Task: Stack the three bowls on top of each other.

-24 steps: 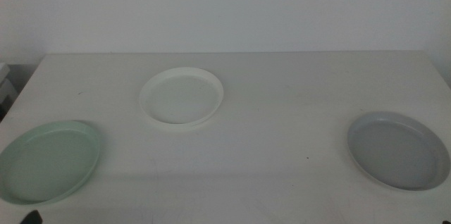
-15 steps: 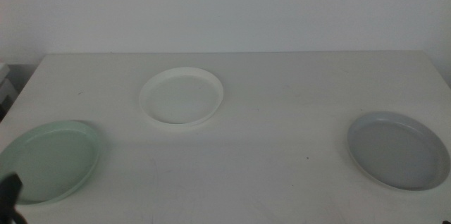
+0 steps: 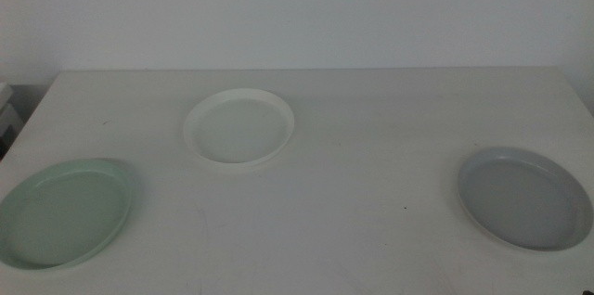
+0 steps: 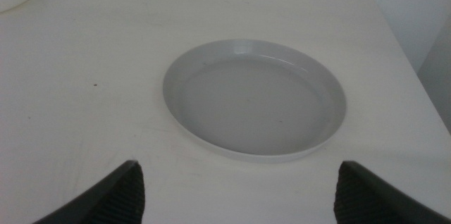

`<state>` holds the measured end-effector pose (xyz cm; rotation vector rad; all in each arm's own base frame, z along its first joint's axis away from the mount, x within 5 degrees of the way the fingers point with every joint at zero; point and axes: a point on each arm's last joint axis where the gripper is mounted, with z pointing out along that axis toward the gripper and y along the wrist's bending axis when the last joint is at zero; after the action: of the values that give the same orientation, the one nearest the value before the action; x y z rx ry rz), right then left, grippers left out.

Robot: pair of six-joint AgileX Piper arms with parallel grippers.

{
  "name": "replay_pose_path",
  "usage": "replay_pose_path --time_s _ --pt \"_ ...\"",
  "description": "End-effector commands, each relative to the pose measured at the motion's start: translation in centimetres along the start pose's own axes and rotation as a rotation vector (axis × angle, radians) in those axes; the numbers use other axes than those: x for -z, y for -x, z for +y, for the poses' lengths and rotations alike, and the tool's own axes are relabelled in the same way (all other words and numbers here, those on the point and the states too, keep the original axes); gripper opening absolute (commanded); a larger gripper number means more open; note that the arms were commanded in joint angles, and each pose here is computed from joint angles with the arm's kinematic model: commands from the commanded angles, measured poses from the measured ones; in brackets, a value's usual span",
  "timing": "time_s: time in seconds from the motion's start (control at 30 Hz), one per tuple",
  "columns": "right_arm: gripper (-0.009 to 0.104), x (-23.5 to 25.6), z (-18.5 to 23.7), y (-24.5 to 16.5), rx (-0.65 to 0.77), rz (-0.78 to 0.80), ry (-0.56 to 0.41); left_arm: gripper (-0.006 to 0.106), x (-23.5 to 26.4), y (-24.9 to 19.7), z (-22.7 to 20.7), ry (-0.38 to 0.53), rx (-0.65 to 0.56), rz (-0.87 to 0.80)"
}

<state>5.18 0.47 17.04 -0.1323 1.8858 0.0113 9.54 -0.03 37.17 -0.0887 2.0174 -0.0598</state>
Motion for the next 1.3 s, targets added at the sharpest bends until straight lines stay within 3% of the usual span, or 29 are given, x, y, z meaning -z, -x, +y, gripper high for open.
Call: replay_pose_path --time_s 0.0,0.3,0.87,1.03,1.27 --pt "0.075 0.2 -0.1 0.8 0.009 -0.101 -0.020 0.105 0.1 2.8 -0.2 0.002 -0.004 -0.014" --pt "0.075 0.2 -0.1 0.8 0.009 -0.101 -0.020 0.105 -4.1 7.1 -0.6 0.023 -0.018 0.223" --pt "0.075 0.2 -0.1 0.8 0.009 -0.101 -0.020 0.105 -13.0 5.6 -0.5 0.041 -0.030 0.461" --pt "0.075 0.2 -0.1 0.8 0.009 -0.101 -0.020 0.105 -15.3 5.0 1.8 0.081 -0.045 0.525" --pt "0.075 0.2 -0.1 0.8 0.009 -0.101 -0.020 0.105 -17.6 3.7 6.8 0.047 -0.005 0.601"
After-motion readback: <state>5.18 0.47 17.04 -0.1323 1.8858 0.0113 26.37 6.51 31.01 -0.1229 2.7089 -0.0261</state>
